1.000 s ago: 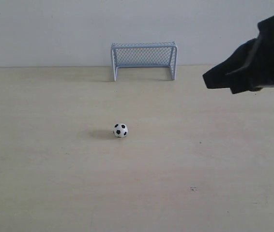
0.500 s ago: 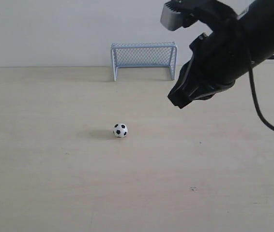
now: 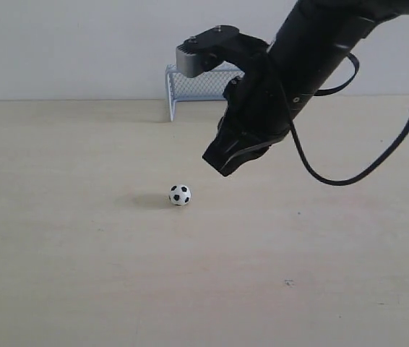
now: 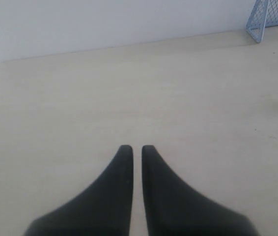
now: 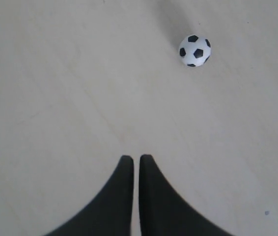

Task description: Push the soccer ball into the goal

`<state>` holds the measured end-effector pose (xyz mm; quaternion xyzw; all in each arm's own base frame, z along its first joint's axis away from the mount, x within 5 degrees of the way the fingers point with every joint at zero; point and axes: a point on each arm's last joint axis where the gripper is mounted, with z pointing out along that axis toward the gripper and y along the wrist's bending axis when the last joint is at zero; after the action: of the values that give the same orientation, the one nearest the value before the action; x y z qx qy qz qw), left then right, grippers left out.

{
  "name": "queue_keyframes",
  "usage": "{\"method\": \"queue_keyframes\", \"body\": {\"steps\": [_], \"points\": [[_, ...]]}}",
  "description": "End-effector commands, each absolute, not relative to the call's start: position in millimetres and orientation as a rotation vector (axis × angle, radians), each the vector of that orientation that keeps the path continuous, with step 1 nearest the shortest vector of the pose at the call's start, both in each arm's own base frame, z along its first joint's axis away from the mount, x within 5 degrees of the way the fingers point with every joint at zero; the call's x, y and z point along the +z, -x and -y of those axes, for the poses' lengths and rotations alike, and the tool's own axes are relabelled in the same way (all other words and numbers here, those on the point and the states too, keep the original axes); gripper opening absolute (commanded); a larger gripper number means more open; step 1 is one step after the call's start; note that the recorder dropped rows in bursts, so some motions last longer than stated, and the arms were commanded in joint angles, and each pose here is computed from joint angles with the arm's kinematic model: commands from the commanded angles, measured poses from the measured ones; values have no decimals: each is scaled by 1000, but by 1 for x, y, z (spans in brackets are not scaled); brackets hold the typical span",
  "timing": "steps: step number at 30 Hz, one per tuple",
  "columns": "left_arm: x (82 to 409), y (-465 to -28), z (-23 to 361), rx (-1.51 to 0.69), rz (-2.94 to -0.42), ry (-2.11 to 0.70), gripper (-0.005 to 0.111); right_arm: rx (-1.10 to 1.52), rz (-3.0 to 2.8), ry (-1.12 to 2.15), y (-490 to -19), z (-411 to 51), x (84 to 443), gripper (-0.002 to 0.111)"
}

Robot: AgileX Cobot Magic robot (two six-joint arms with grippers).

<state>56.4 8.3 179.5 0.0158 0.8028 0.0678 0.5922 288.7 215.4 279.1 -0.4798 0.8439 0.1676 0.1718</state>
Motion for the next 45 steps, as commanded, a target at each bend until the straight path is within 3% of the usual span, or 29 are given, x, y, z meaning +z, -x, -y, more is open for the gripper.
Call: {"method": "queue_keyframes", "body": {"steps": [1, 45], "points": [[181, -57, -8, 145, -1864, -36, 6, 459, -2397, 1410, -293, -230, 276, 0], [181, -57, -8, 145, -1864, -36, 6, 331, -2431, 1688, -351, -312, 215, 0]]}}
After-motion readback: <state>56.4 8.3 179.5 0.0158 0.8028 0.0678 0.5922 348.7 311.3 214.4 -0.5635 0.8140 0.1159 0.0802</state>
